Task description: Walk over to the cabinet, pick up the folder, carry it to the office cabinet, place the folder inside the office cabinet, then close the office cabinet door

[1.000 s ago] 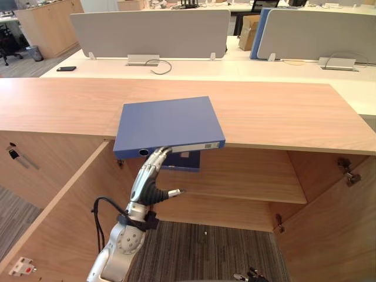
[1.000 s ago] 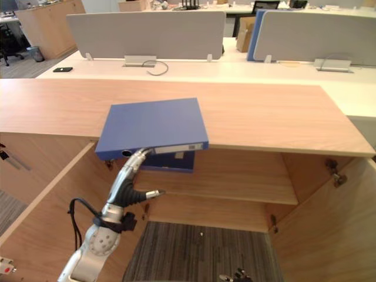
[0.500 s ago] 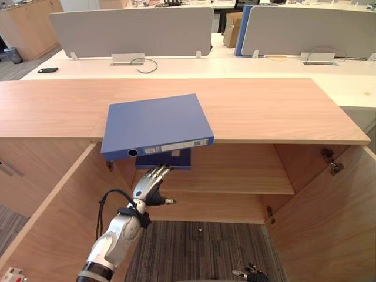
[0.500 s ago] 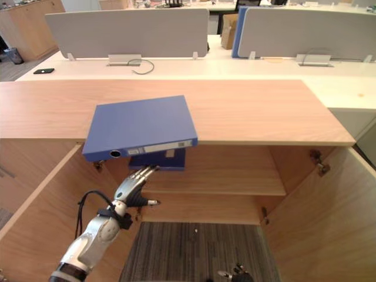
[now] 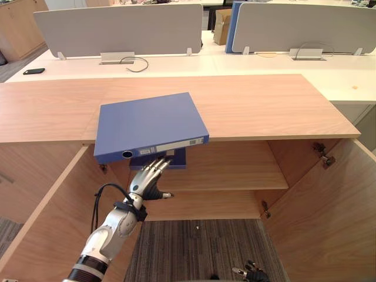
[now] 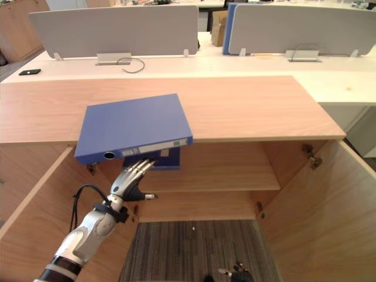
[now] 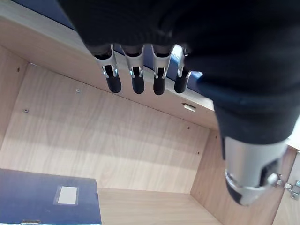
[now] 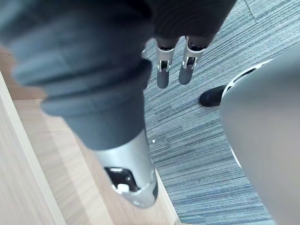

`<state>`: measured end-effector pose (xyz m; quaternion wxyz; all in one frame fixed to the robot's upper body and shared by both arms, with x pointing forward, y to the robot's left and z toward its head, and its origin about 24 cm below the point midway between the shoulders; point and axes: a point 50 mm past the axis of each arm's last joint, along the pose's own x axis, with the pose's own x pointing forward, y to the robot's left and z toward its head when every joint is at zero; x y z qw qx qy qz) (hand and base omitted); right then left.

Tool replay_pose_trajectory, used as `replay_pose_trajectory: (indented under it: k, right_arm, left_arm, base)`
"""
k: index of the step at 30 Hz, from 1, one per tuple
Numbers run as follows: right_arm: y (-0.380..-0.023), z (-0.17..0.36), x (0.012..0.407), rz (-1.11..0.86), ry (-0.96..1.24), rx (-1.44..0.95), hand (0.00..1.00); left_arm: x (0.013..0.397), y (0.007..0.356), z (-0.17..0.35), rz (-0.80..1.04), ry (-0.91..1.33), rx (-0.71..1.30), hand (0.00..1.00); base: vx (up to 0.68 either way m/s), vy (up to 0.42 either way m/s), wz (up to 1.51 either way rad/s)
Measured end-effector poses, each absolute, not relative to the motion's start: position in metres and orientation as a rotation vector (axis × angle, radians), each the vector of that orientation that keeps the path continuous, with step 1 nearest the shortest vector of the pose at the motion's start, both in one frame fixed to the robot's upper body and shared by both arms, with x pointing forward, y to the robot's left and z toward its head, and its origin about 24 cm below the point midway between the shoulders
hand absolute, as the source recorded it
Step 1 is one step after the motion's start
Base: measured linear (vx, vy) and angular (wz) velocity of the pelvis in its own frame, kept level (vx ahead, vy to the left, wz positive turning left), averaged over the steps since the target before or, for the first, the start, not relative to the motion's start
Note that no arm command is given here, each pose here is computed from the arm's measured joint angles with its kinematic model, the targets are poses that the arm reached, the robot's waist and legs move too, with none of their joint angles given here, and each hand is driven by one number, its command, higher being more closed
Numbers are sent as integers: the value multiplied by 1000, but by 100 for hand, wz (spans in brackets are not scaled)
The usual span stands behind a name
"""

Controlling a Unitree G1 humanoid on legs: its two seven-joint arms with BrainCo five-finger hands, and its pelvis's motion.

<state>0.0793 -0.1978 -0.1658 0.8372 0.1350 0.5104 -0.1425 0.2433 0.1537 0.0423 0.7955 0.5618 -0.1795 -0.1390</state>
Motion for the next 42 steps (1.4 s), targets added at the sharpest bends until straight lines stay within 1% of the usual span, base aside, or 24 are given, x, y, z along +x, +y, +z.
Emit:
replay_pose_trajectory:
  k: [9, 12, 15, 18, 19, 21, 26, 31, 34, 37, 39, 42]
  right_arm:
    - [-198, -166, 81, -300, 1077, 285, 0]
    - [-198, -166, 81, -301, 1076, 285, 0]
    - [-198, -166, 80, -304, 1079, 287, 0]
    - [-198, -166, 80, -304, 1079, 288, 0]
    - [-198, -166, 79, -305, 1081, 289, 0]
    - [-198, -167, 78, -308, 1089, 289, 0]
    - [-197, -168, 74, -311, 1108, 287, 0]
    - [-197, -170, 71, -315, 1126, 285, 0]
    - [-197, -170, 71, -315, 1127, 285, 0]
    - [-199, -169, 71, -316, 1125, 280, 0]
    - [-199, -169, 71, -314, 1125, 278, 0]
    - [-198, -169, 72, -314, 1124, 278, 0]
  left_arm:
    - [230, 138, 29, -477, -375, 1201, 0]
    - [224, 127, 28, -546, -386, 1171, 0]
    - [209, 104, 54, -599, -516, 1051, 0]
    - [195, 85, 99, -593, -721, 851, 0]
    - [194, 83, 105, -585, -748, 823, 0]
    - [191, 77, 123, -544, -810, 699, 0]
    - [189, 74, 138, -476, -865, 580, 0]
    - [194, 78, 148, -410, -910, 575, 0]
    - [199, 85, 153, -356, -924, 615, 0]
    - [209, 94, 149, -336, -908, 706, 0]
    - [222, 104, 137, -327, -850, 824, 0]
    - [235, 118, 123, -310, -771, 944, 0]
  base:
    - [-2, 0, 0]
    - [-6, 0, 1]
    - [0, 0, 0]
    - [0, 0, 0]
    - [0, 0, 4]
    - [-17, -2, 7]
    - [-60, 2, 2]
    - [-40, -7, 0]
    - [-20, -9, 0]
    - [-25, -13, -3]
    - [-35, -3, -3]
    - [0, 0, 0]
